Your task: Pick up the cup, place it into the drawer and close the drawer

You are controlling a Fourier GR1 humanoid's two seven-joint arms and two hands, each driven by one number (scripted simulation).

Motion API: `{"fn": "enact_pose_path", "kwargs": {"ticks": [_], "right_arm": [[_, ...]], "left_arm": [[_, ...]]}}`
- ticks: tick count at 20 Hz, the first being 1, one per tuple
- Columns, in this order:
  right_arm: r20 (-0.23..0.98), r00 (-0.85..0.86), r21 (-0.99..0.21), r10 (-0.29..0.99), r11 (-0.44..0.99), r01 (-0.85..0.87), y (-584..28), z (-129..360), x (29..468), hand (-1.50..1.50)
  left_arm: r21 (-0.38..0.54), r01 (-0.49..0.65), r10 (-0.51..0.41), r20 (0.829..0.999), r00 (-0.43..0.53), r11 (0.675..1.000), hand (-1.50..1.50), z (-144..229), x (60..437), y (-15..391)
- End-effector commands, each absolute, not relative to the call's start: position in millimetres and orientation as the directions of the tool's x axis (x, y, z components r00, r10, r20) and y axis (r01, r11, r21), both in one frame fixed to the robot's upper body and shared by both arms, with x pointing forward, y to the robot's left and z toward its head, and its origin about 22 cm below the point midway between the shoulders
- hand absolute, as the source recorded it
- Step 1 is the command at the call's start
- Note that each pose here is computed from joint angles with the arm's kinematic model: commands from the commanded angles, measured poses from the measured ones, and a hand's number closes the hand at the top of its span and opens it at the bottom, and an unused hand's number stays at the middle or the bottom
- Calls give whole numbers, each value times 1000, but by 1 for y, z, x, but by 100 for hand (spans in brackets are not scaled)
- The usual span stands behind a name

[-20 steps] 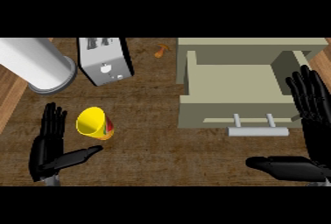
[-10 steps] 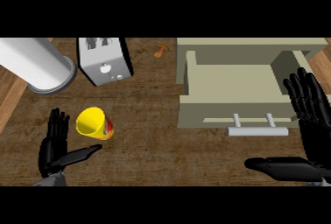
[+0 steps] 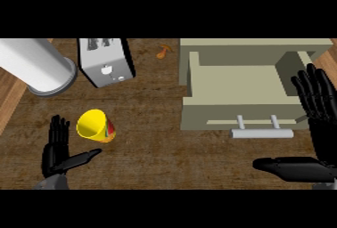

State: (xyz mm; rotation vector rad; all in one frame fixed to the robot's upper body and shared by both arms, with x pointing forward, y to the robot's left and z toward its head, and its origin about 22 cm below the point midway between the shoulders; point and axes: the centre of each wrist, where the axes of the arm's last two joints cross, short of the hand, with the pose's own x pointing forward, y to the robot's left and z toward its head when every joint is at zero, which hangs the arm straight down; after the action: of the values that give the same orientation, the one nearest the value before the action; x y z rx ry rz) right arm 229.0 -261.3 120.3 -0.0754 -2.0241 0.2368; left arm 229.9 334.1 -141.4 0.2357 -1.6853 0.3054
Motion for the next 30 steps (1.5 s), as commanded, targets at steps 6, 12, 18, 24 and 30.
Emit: {"fn": "enact_pose_path", "kwargs": {"ticks": [6, 12, 18, 24, 30], "right_arm": [[875, -459, -202, 153, 978, -60, -253, 106, 235, -150], [878, -455, -200, 146, 977, -71, -249, 108, 237, -150], [883, -452, -180, 127, 981, -75, -264, 110, 230, -150], [886, -442, -197, 136, 976, -94, -260, 121, 248, -150], [886, -448, -178, 121, 980, -86, -267, 117, 242, -150]], "left_arm": [[-59, -312, 6, 986, -169, 948, -150, -150, 250, 327], [-67, -293, 18, 986, -169, 954, -150, -145, 254, 336], [-133, -278, 74, 974, -212, 951, -150, -157, 243, 323], [-204, -208, 155, 961, -229, 957, -150, -147, 251, 335], [-299, -134, 251, 924, -290, 945, -150, -152, 262, 298]]}}
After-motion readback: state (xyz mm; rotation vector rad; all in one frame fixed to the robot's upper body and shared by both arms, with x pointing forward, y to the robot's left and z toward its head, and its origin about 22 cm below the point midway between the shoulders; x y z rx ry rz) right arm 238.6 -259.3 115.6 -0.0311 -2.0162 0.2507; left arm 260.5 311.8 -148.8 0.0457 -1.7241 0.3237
